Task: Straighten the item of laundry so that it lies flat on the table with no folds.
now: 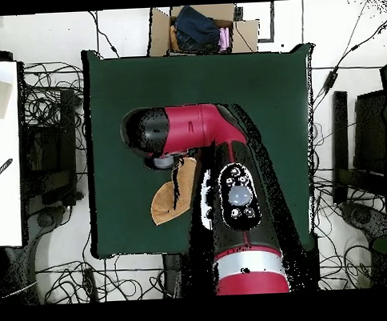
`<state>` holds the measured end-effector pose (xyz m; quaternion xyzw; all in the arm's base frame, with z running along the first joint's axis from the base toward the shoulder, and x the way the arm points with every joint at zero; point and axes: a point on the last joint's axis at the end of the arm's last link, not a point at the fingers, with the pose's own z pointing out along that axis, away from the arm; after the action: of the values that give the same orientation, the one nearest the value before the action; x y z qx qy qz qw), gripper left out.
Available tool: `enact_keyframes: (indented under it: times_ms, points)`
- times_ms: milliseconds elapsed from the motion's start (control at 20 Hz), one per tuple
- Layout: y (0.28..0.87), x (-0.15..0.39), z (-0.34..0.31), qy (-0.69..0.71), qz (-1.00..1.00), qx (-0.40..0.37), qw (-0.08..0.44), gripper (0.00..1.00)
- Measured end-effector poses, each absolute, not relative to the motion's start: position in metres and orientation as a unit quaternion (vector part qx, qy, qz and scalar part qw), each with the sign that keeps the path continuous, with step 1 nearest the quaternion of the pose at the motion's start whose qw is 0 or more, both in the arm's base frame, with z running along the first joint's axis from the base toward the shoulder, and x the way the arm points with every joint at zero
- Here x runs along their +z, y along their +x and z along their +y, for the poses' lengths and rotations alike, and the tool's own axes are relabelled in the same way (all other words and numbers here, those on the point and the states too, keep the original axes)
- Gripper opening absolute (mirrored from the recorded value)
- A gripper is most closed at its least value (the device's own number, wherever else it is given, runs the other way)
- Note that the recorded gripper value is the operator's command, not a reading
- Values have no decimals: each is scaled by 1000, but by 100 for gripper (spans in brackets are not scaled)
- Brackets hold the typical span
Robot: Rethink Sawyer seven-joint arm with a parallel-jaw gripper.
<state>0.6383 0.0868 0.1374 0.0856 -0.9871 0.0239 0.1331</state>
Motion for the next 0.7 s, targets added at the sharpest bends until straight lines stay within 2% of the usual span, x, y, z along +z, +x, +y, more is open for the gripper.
enact_keyframes:
  times_ms: [250,700]
  points:
    - [643,143,47,51,-989,17,137,0]
    - [641,173,-69,-40,-986,3,162,0]
